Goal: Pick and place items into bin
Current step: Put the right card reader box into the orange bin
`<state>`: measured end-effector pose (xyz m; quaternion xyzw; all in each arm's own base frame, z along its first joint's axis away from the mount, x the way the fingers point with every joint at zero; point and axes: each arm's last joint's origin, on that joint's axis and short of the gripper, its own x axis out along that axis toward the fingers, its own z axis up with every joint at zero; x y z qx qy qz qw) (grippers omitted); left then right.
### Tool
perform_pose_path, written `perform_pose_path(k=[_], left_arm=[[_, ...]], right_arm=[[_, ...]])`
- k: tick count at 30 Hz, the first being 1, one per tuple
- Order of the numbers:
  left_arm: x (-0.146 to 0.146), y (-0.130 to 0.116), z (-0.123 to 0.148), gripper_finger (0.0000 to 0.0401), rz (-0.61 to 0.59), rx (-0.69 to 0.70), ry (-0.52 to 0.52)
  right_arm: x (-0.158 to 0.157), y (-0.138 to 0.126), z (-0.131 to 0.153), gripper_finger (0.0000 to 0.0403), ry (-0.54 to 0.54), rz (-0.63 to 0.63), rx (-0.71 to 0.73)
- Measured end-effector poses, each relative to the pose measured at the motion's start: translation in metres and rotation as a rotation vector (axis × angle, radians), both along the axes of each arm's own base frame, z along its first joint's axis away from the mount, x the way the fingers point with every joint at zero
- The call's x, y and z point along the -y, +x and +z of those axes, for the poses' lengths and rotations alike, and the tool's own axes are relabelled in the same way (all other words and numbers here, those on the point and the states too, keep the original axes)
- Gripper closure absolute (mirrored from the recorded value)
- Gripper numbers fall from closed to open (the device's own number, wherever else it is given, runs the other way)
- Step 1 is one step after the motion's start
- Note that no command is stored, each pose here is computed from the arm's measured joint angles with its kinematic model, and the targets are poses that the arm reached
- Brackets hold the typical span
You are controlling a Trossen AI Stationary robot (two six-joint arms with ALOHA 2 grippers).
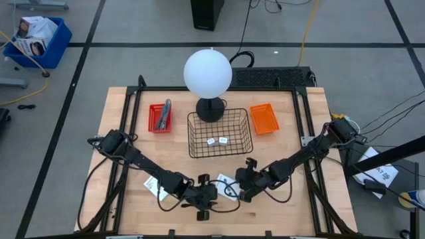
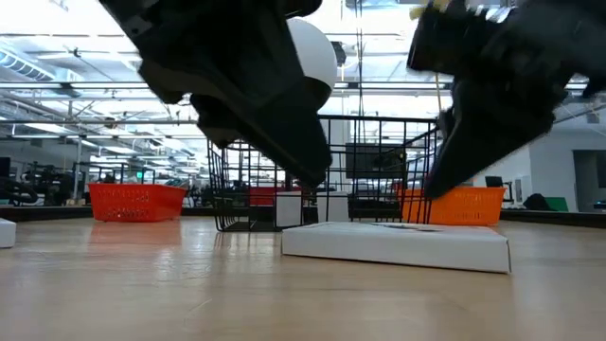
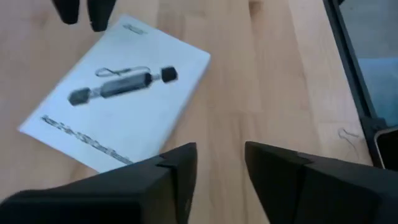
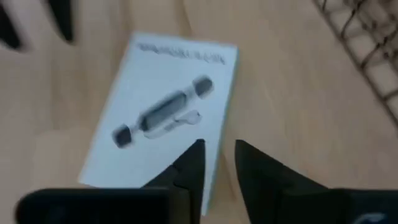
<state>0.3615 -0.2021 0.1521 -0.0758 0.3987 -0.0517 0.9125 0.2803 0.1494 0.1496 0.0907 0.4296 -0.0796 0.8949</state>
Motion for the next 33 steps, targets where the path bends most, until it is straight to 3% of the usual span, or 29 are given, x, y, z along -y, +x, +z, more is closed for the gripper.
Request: perform_pose_path(k=[6, 11, 22, 29, 33], left_arm=[[-0.005, 0.003, 0.000, 0.0337, 0.008, 0.001, 0.000], [-0.006, 0.004, 0.000, 0.0394, -0.019, -0.015, -0.026], [-0.016, 0.014, -0.036, 0.0396, 0.050, -0.091, -0.026], [-0.017, 0.016, -0.037, 0.0380, 0.065, -0.078, -0.041], [-0.018, 0.017, -0.038, 0.0393, 0.074, -0.077, -0.036]], right_arm=[[0.000, -0.008, 0.006, 0.0395, -0.039, -0.062, 0.003], [0.006, -0.011, 0.002, 0.0391, -0.022, -0.147, -0.048], [0.008, -0.009, -0.003, 0.0400, -0.007, -0.181, -0.060], [0.011, -0.013, -0.027, 0.0402, 0.034, -0.221, -0.122], [0.012, -0.012, -0.036, 0.0402, 0.092, -0.192, -0.070]])
